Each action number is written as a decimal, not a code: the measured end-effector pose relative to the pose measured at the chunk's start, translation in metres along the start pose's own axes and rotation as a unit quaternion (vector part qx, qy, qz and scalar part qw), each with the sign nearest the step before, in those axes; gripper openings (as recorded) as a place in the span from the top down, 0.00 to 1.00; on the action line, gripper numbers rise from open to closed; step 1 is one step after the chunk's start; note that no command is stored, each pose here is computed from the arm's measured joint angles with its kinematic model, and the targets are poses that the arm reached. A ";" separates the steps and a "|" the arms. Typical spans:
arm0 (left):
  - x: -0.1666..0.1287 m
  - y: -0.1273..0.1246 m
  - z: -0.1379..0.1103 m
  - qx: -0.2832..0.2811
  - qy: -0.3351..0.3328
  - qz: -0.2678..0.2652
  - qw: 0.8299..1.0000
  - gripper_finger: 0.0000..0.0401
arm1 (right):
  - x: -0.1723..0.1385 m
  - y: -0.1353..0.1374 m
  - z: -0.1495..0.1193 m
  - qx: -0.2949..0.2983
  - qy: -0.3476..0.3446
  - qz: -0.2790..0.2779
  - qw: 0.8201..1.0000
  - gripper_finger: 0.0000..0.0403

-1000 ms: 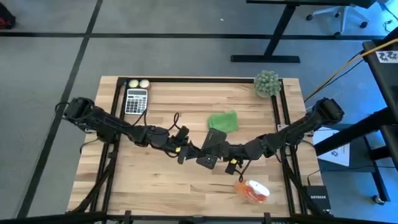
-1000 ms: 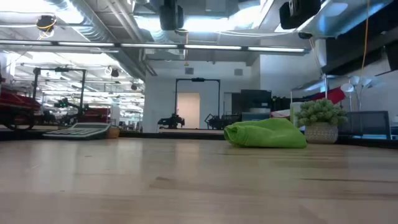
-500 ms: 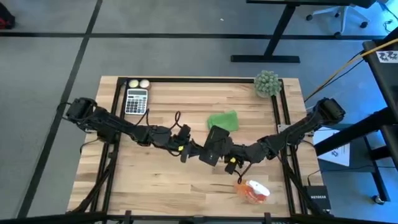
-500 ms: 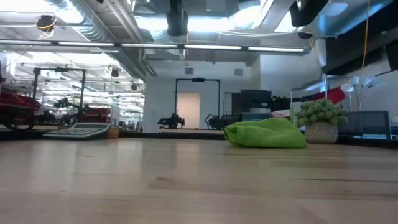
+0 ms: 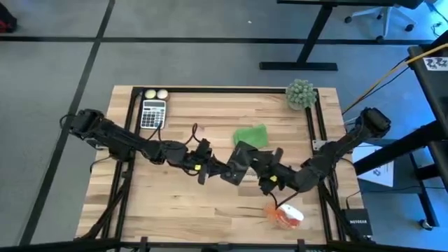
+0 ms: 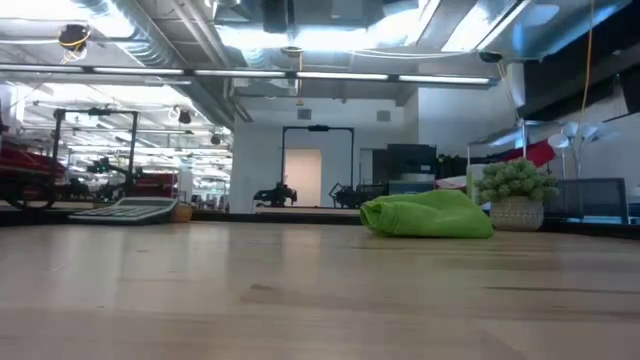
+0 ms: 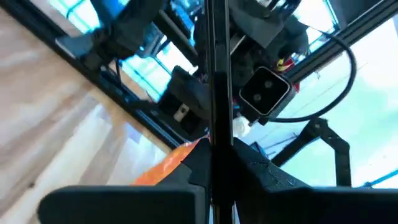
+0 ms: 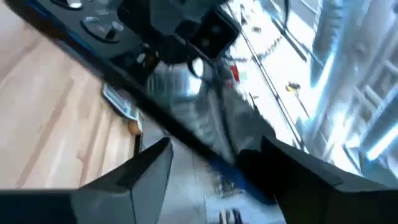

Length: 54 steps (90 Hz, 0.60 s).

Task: Apply microfiber cloth
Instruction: Spray the black cellphone using the cleaning bottle

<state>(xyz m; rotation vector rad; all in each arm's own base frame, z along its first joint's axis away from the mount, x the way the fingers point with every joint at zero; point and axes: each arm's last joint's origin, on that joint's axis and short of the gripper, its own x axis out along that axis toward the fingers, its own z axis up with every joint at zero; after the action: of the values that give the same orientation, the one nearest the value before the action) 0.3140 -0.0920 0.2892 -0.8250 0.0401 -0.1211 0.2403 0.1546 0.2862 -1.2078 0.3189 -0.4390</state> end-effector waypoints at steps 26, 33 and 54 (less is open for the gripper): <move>-0.028 -0.009 0.025 0.096 -0.033 0.076 0.992 0.96 | -0.020 -0.048 -0.016 0.270 0.051 -0.054 0.960 0.43; -0.033 -0.009 0.029 0.113 -0.041 0.096 0.988 0.96 | -0.028 -0.058 -0.022 0.308 0.040 -0.050 0.949 0.43; -0.035 -0.002 0.023 0.141 -0.011 0.139 0.980 0.96 | -0.046 -0.065 -0.041 0.457 -0.037 0.071 0.886 0.44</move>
<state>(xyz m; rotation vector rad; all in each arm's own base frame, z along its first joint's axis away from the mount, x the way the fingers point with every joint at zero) 0.2807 -0.0720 0.3063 -0.5313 0.1148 0.1441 0.1708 0.1244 0.3346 -0.2697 0.0980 -0.3455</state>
